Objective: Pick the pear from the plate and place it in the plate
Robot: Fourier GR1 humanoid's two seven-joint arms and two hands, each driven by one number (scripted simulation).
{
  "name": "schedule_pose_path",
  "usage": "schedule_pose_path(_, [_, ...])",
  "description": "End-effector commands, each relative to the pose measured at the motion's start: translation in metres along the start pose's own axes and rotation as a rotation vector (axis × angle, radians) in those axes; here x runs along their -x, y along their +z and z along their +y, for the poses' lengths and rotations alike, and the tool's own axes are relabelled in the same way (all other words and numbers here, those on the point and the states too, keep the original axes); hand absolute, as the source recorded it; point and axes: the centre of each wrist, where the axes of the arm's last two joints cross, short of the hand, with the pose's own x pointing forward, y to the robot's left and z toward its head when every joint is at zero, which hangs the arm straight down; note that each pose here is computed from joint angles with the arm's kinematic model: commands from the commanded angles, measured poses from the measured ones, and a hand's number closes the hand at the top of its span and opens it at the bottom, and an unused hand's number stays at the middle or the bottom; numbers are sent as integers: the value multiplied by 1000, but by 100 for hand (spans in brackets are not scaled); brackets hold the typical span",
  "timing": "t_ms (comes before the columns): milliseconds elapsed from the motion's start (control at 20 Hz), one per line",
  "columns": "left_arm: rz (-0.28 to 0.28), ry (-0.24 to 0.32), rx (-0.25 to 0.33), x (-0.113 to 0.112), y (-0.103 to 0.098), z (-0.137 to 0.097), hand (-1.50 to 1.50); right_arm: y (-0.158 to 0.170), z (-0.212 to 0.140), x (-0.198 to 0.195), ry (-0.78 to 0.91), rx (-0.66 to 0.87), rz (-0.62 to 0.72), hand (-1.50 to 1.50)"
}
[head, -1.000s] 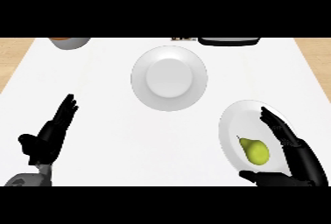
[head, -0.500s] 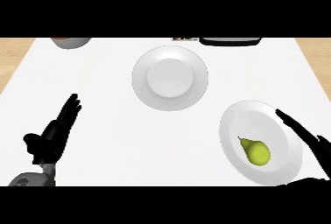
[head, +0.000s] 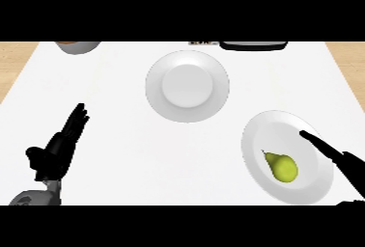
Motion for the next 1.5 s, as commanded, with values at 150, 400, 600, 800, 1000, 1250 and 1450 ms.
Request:
schedule_pose_path(150, [-9,-6,-2,3,1,-1,0,-21,6,-22,129,-64,108,-150])
schedule_pose_path(400, [6,11,-9,15,10,1,0,-38,26,8,107,-100,122,-150])
schedule_pose_path(600, [10,3,5,-3,1,14,0,-47,23,-15,150,-118,130,-150])
schedule_pose_path(800, [-7,11,5,1,-2,17,0,-56,56,17,190,-120,146,-150])
schedule_pose_path(1000, [2,0,-10,0,6,-6,0,-58,60,8,200,-100,180,-150])
schedule_pose_path(1250, [-1,22,-1,4,8,6,0,-94,47,32,173,-135,159,-150])
schedule_pose_path(1450, [-7,-7,3,-1,9,4,0,-86,57,45,175,-193,79,150])
